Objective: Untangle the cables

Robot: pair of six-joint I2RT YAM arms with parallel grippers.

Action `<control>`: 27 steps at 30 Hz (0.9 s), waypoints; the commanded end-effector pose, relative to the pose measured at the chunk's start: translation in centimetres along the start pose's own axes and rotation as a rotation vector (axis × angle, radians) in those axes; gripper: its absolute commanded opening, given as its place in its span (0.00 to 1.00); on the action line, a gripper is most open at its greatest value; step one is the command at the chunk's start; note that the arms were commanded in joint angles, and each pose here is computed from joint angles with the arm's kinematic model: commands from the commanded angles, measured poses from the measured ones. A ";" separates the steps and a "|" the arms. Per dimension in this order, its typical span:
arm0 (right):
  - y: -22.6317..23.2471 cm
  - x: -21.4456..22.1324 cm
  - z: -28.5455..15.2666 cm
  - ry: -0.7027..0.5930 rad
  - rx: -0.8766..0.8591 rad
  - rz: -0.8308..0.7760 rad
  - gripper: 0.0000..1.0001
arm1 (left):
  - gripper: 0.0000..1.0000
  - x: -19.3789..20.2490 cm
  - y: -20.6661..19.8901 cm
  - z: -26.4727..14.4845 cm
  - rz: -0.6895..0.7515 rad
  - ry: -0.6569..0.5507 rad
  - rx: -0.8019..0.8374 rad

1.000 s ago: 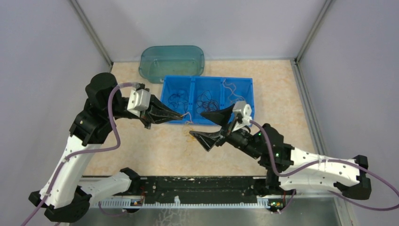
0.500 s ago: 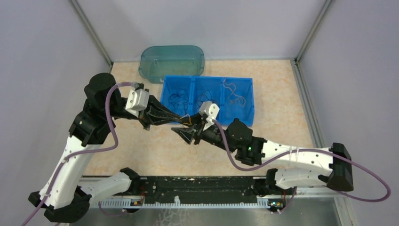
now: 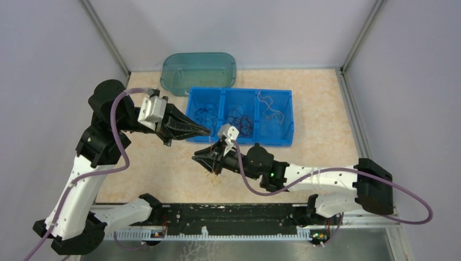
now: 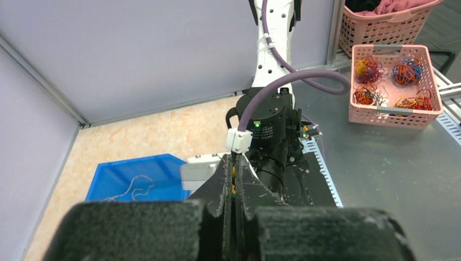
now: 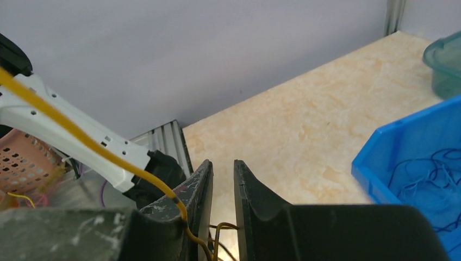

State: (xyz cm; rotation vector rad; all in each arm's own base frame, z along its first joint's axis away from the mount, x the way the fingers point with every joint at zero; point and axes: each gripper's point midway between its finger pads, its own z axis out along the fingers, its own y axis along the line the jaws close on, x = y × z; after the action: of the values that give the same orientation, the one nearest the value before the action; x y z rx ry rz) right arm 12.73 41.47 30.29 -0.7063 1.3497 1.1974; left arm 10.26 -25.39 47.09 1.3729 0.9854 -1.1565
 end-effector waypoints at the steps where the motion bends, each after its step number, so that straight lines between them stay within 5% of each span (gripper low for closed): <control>1: 0.2 0.2 0.0 -0.038 -0.017 0.072 0.21 | 0.00 -3.1 -0.4 -0.2 0.082 -0.050 0.009; 27: -4.1 14.0 -4.4 0.196 0.144 0.206 0.17 | 0.00 -9.7 2.1 -1.0 0.362 -0.112 -0.114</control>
State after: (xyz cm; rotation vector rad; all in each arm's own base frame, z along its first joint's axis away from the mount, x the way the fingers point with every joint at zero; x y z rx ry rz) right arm 12.08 39.62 15.60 -0.6544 1.6766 1.1969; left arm 10.66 -24.91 54.58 1.3398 0.7798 -0.9792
